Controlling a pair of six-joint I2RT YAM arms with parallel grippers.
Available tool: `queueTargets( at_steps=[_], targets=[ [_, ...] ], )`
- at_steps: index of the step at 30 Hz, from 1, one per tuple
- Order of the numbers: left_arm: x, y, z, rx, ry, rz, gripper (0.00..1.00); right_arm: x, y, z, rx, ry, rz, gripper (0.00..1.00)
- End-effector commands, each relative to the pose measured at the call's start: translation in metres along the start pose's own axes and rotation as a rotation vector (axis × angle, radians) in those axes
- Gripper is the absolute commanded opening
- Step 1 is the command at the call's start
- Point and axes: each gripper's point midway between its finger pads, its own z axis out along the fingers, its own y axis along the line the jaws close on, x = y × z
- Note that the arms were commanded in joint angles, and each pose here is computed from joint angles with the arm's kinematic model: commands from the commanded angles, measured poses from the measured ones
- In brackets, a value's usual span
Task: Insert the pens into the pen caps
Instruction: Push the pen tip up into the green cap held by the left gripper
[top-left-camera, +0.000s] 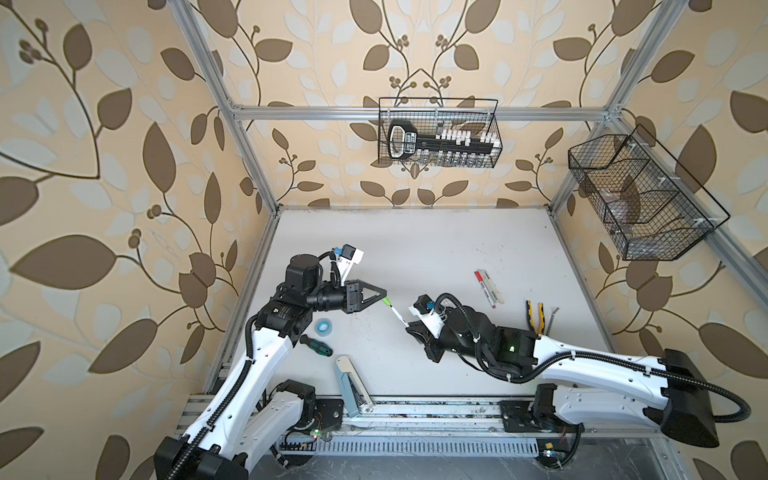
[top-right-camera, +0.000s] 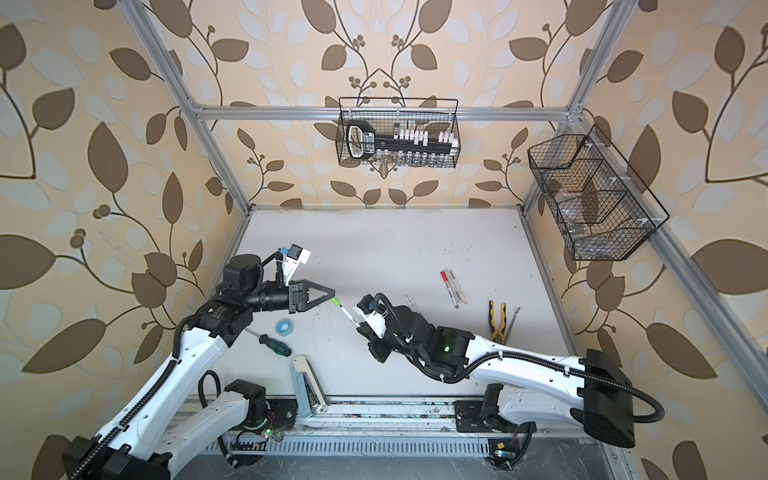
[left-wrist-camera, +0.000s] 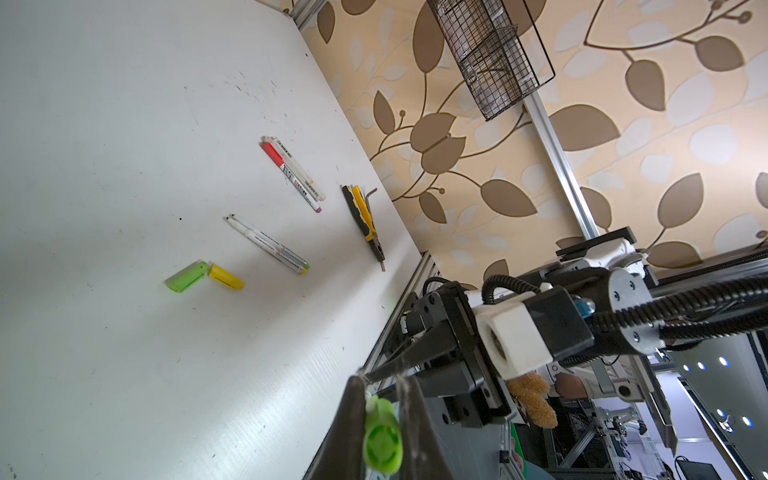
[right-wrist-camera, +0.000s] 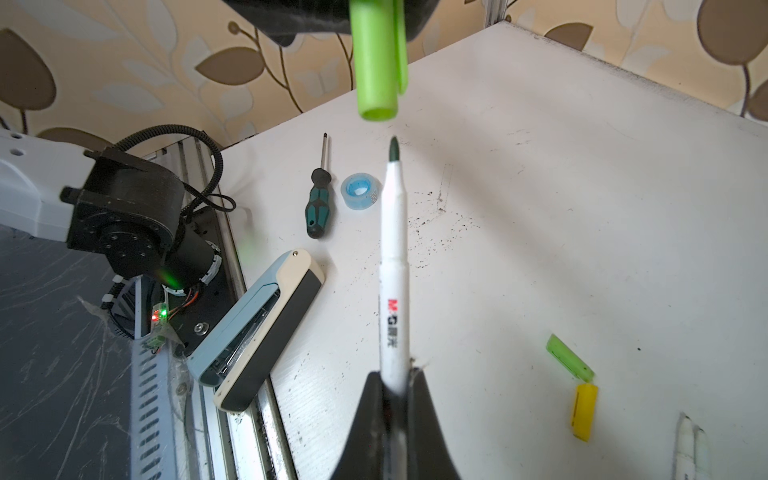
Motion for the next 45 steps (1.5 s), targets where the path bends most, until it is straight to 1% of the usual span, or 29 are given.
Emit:
queueTargets(
  at_steps=[1,10,15,26,33,41,45],
  targets=[
    [-0.006,0.000,-0.002,-0.013,-0.019,0.044,0.00,-0.013,0.002,-0.006,-0.001,-0.043,-0.024,0.04],
    [-0.007,0.002,-0.001,-0.020,-0.016,0.039,0.00,-0.016,0.004,-0.007,-0.009,-0.051,-0.028,0.04],
    [-0.005,0.000,0.000,0.004,-0.006,0.032,0.00,-0.019,0.005,-0.006,-0.011,-0.057,-0.036,0.04],
    [0.005,-0.003,0.010,0.040,0.058,0.022,0.00,-0.028,0.002,-0.007,0.004,-0.075,-0.059,0.04],
    [0.012,0.003,0.015,0.013,0.095,0.013,0.00,-0.036,-0.002,-0.007,0.020,-0.087,-0.065,0.04],
    [0.013,0.004,0.016,-0.005,0.103,0.020,0.00,-0.050,-0.001,-0.007,0.018,-0.106,-0.075,0.04],
    [0.010,-0.001,0.011,-0.017,0.086,0.047,0.00,-0.042,-0.006,-0.002,0.034,-0.080,-0.069,0.04]
  ],
)
